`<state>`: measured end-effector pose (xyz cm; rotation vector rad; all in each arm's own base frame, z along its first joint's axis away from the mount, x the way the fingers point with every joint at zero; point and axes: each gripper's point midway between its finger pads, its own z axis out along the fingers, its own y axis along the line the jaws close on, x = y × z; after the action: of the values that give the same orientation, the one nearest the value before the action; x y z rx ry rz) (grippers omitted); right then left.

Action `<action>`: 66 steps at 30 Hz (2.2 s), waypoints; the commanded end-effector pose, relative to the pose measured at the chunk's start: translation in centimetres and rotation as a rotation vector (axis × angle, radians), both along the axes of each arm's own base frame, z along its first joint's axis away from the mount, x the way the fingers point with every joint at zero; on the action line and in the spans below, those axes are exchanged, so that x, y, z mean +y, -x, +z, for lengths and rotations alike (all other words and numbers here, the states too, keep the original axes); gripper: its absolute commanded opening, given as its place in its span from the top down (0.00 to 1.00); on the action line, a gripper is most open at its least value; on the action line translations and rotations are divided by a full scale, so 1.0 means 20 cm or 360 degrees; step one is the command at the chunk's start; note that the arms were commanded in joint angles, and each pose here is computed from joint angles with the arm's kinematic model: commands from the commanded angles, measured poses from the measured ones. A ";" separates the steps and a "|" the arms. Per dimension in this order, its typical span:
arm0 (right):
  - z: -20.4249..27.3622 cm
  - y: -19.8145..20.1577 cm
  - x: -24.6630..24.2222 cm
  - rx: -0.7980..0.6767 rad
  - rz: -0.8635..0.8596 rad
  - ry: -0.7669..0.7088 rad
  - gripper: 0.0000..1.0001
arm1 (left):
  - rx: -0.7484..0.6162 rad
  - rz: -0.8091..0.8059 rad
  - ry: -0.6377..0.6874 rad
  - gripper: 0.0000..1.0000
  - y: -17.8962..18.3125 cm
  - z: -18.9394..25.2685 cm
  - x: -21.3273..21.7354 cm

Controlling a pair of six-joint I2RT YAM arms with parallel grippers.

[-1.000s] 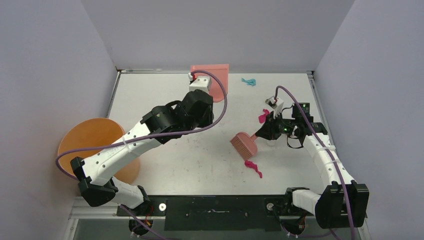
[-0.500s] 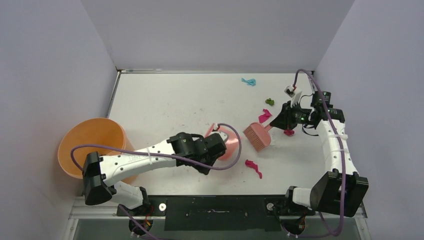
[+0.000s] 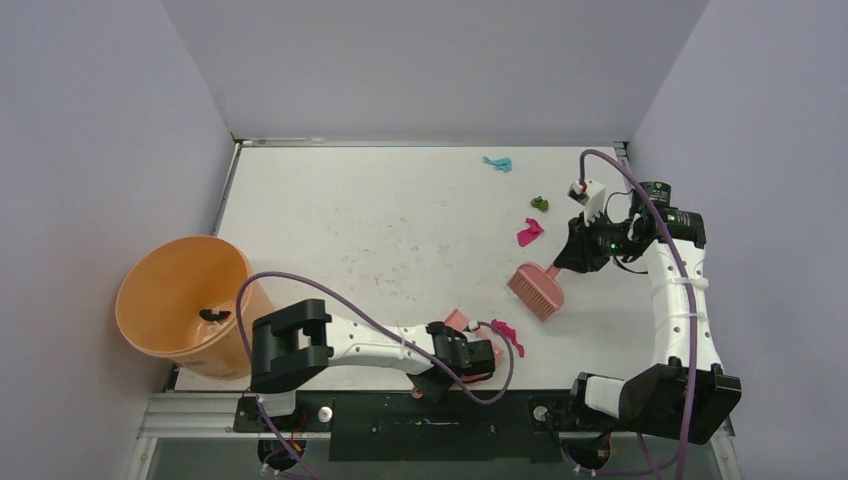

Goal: Sweep away the paper scraps from the table

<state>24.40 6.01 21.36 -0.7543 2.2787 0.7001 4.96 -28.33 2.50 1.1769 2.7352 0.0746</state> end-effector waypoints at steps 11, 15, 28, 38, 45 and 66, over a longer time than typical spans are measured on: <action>0.04 0.14 -0.05 -0.0058 0.0082 0.0178 0.95 | -0.0310 0.0063 0.0441 0.53 0.04 0.11 -0.20; 0.03 0.15 -0.05 -0.0048 0.0098 0.0183 0.95 | -0.0294 0.0025 0.0653 0.53 0.06 0.12 -0.24; 0.03 0.17 -0.03 -0.0044 0.0173 0.0194 0.95 | -0.0348 0.0015 0.0621 0.80 0.04 0.14 -0.21; 0.03 0.19 0.21 -0.0018 0.0442 0.0044 0.95 | -0.0133 -0.0008 0.0513 1.00 0.24 0.40 -0.05; 0.27 -0.34 -0.12 -0.0433 -0.0246 0.0479 0.95 | -0.0031 -0.0117 0.0416 1.00 0.31 0.44 -0.04; -0.15 -0.62 -0.43 -0.0304 -0.0377 0.0848 0.95 | -0.0021 -0.0099 0.0243 1.00 0.05 0.31 -0.32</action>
<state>37.31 -5.34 18.34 -0.6890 2.3789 -0.2264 2.45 -32.71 7.29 1.2024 2.6723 -0.0307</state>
